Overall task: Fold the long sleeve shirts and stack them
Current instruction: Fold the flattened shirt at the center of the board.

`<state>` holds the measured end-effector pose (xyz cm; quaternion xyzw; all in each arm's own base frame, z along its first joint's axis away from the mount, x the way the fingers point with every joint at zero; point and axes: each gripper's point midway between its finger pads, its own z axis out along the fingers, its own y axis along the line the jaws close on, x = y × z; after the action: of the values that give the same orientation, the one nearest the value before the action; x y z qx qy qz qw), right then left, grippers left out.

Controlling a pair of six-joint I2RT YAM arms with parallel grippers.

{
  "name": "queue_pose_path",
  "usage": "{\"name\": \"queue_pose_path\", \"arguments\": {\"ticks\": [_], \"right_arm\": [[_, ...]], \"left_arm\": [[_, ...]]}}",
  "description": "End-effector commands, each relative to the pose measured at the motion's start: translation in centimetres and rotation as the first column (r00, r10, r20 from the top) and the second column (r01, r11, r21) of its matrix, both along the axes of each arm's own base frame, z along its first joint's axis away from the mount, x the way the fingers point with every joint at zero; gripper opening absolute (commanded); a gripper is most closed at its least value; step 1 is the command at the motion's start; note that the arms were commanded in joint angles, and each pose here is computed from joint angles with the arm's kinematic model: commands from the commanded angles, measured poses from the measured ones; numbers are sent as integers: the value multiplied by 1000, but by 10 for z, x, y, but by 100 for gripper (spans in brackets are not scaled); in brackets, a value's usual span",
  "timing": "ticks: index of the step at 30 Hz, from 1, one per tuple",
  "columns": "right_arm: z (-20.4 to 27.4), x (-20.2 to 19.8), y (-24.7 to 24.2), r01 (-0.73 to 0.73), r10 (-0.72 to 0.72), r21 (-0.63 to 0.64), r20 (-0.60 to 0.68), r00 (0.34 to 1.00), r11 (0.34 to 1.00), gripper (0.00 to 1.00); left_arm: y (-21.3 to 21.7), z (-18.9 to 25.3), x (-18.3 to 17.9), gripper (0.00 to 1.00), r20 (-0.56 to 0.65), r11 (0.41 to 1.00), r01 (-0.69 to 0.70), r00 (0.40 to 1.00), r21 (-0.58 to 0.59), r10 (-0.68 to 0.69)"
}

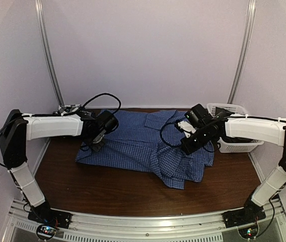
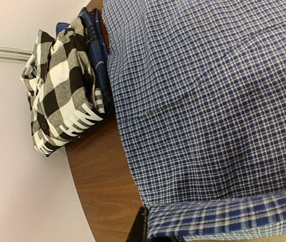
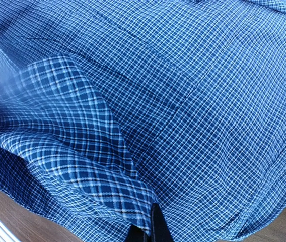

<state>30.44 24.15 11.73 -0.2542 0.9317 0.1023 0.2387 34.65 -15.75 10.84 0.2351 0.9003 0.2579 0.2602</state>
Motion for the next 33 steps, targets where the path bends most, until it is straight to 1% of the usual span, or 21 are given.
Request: {"name": "queue_pose_path", "arguments": {"ticks": [1,7,12,17,20,27,30,33], "right_arm": [[9,19,-4,42,-41,-25,41,998,999,0],[8,35,-1,42,-39,-48,48,998,998,0],[-2,49,-4,50,-47,-87,36,998,995,0],[-9,60,-6,56,-53,-109,28,998,992,0],[-12,66,-7,64,-62,-115,25,998,991,0],[-23,83,-8,82,-80,-134,16,997,988,2],[-29,91,-10,95,-94,-149,15,995,984,4],[-33,98,-15,115,-113,-176,24,993,978,6]], "left_arm": [[10,8,13,1,-3,996,1,1000,91,-1],[16,0,19,7,-40,992,0,999,122,5],[25,-15,21,12,-75,990,-15,997,141,25],[31,-26,24,25,-99,988,-23,994,151,39],[38,-29,27,29,-101,985,-42,993,167,60],[67,-37,36,31,-110,973,-122,983,197,145],[82,-35,44,31,-93,963,-172,977,207,194],[88,-26,52,32,-60,958,-208,973,198,223]]}}
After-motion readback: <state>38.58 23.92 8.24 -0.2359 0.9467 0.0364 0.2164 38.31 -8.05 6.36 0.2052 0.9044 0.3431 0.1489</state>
